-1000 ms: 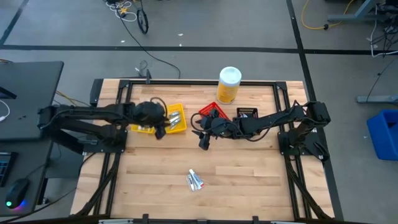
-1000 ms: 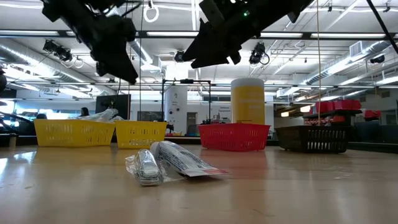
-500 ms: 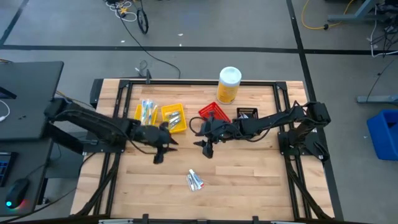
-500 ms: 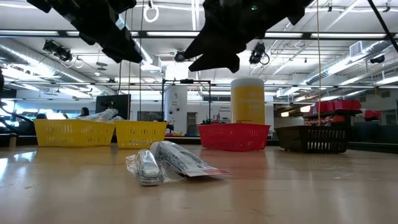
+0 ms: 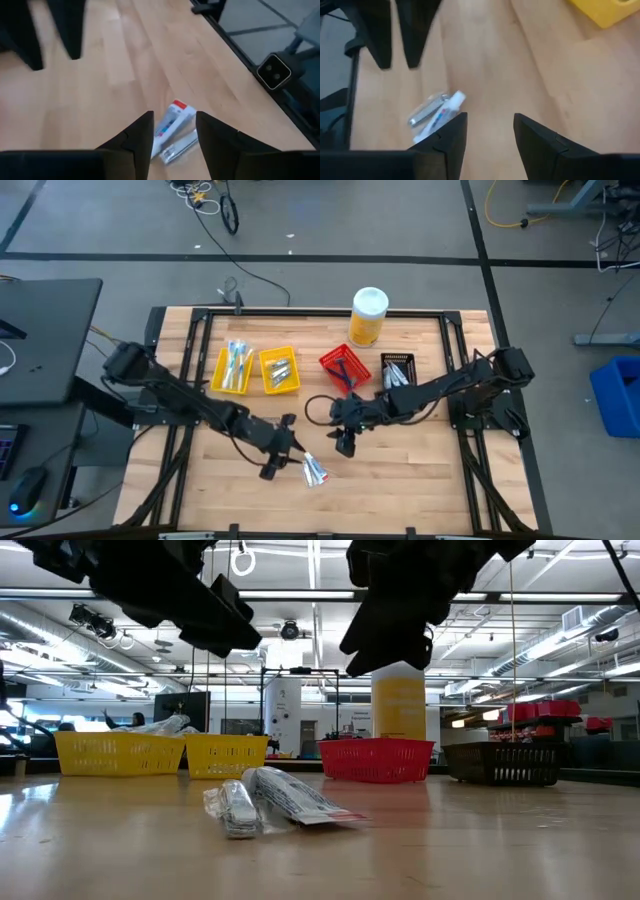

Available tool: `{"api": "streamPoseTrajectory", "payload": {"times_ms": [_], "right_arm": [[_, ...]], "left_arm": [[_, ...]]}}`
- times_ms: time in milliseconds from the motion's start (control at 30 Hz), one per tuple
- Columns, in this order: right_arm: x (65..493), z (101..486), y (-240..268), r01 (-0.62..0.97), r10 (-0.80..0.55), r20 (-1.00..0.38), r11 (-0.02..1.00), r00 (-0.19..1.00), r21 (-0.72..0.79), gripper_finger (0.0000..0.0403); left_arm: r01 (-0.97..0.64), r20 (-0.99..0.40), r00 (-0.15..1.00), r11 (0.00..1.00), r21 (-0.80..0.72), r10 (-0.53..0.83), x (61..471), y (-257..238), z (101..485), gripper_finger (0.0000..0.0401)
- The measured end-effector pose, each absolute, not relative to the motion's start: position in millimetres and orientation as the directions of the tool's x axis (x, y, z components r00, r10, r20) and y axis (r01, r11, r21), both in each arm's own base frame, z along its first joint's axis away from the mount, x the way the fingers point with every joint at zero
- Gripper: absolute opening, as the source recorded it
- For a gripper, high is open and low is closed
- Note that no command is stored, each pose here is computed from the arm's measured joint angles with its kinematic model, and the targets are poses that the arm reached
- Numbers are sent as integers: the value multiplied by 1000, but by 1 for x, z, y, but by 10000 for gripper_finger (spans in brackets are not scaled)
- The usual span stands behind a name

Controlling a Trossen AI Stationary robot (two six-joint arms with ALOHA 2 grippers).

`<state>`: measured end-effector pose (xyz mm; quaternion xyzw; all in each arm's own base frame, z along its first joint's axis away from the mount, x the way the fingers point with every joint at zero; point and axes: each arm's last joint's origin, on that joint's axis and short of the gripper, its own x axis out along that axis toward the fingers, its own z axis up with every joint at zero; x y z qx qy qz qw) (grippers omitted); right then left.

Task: Pick & Place Travel size toiletries
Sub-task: Put the silver nail cutter into the right yellow bin

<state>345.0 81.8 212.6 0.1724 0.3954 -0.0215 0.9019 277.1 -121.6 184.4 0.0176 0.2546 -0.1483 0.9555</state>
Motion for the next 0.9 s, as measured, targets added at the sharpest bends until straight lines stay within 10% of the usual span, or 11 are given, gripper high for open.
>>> {"api": "streamPoseTrajectory", "payload": {"times_ms": [900], "right_arm": [[339, 216, 114, 146, 95, -686, 947, 721, 285, 131]], "left_arm": [[479, -675, 706, 846, 234, -213, 316, -171, 106, 174]]}}
